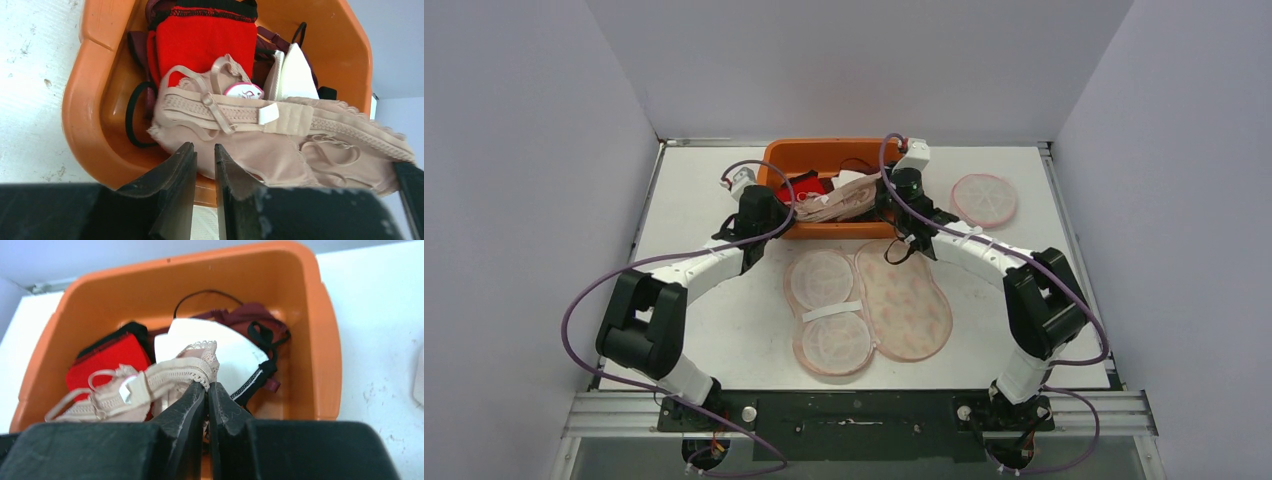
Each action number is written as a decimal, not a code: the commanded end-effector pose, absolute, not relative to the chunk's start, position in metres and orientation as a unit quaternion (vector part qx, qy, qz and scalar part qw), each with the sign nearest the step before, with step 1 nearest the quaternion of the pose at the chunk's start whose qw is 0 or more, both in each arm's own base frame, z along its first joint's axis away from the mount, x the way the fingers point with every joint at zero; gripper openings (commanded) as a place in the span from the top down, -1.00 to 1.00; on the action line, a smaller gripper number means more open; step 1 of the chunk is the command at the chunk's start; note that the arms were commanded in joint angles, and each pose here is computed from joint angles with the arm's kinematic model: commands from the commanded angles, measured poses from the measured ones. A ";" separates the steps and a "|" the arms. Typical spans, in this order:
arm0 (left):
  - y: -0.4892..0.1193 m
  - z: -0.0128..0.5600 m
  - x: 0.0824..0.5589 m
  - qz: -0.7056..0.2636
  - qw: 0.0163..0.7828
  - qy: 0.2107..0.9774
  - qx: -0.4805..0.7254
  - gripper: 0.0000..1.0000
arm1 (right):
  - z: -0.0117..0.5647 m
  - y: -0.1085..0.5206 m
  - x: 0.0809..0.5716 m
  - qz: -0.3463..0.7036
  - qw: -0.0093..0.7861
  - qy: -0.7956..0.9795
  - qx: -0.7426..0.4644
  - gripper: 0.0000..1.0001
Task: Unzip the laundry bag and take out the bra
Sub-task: Adjust the bra in the bin, then close the laundry bag at the center of the board.
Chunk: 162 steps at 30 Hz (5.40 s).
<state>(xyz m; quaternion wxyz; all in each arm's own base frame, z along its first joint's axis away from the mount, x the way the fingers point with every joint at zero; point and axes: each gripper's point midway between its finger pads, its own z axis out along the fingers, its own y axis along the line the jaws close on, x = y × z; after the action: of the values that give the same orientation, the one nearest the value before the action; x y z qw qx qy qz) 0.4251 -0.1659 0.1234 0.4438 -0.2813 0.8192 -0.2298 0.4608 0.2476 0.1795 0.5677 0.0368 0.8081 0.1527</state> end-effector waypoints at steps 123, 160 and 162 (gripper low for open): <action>-0.153 0.126 0.195 -0.279 0.444 0.826 -0.208 -0.29 | 0.232 0.250 0.184 0.416 0.427 0.776 -0.209 0.89; -0.179 0.186 0.180 -0.377 0.427 0.805 -0.164 -0.95 | 0.196 0.386 0.141 0.402 0.416 0.736 -0.352 0.89; -0.189 0.182 0.178 -0.382 0.401 0.817 -0.160 -0.95 | 0.196 0.386 0.143 0.398 0.422 0.737 -0.347 0.89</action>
<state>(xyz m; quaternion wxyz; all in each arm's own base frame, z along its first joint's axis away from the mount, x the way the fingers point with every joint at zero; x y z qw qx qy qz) 0.1805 -0.1610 0.1552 0.4294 -0.1852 0.8190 -0.3325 0.1247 0.3725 0.1590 0.3561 -0.3691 0.7638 0.3918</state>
